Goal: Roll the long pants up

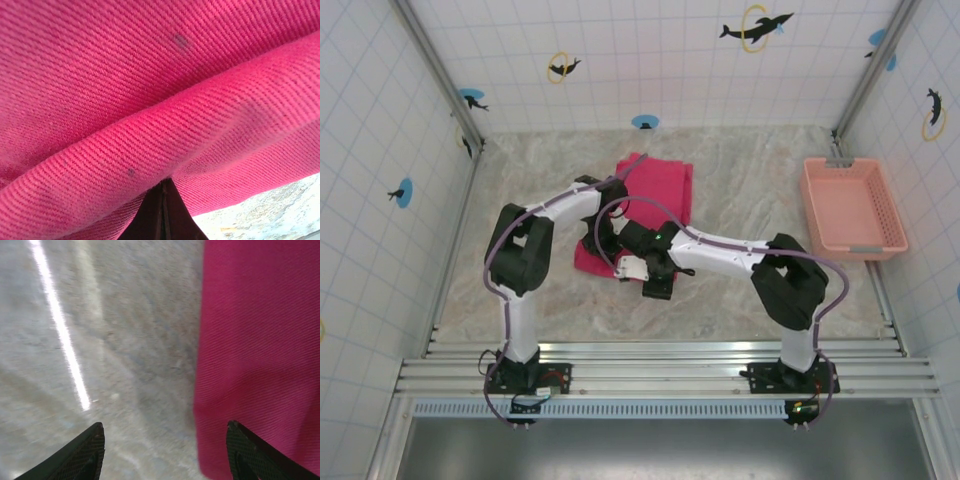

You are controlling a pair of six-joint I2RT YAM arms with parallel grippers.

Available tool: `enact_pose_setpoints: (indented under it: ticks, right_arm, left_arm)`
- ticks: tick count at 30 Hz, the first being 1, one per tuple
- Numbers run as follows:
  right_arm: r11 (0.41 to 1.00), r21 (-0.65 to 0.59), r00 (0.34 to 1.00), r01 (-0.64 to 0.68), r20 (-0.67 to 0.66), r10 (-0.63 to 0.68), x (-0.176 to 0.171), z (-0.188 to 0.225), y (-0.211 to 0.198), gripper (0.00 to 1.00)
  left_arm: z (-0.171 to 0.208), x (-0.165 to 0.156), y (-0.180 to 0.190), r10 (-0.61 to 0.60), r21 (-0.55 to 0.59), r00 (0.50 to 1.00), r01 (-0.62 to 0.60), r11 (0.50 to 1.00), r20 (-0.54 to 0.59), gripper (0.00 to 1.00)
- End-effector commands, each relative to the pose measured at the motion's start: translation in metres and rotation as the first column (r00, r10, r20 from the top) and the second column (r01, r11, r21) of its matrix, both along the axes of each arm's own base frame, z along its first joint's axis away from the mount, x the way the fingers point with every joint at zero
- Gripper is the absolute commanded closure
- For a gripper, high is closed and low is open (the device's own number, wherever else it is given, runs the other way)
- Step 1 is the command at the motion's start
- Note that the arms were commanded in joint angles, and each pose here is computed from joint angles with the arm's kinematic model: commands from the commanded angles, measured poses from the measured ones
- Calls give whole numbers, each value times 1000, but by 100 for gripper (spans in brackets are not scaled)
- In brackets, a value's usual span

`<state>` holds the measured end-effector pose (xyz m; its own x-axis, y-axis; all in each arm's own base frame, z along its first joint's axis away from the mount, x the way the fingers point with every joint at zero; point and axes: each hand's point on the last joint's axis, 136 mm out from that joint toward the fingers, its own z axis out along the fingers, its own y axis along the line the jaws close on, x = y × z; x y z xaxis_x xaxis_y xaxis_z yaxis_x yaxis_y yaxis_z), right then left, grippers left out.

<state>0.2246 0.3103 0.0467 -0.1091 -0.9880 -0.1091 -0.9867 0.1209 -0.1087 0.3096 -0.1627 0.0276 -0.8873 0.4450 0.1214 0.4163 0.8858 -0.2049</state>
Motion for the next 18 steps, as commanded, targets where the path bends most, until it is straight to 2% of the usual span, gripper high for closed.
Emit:
enact_pose_setpoints:
  ticks: [1, 5, 8, 13, 17, 18]
  right_arm:
    - [1000, 5, 988, -12, 155, 11, 37, -12, 12, 36]
    - [1000, -18, 982, -11, 190, 15, 50, -29, 15, 40]
    - [999, -33, 986, -7, 167, 12, 54, -42, 16, 43]
    - [999, -43, 995, 6, 102, -2, 53, -59, 12, 57]
    - [1000, -10, 1000, 22, -3, -22, 52, -65, 14, 76]
    - [999, 5, 999, 32, -27, -32, 53, -63, 17, 77]
  left_arm:
    - [-8, 4, -4, -54, -20, 999, 54, 998, -7, 100]
    - [-9, 2, -4, -72, -21, 997, 72, 997, -15, 100]
    - [-9, 0, -5, -72, -30, 997, 71, 997, -23, 100]
    - [-6, -1, -6, -72, -40, 997, 71, 997, -25, 100]
    - [-4, -3, -8, -74, -54, 997, 72, 996, -28, 100]
    - [-2, -3, -8, -73, -59, 997, 71, 996, -27, 100]
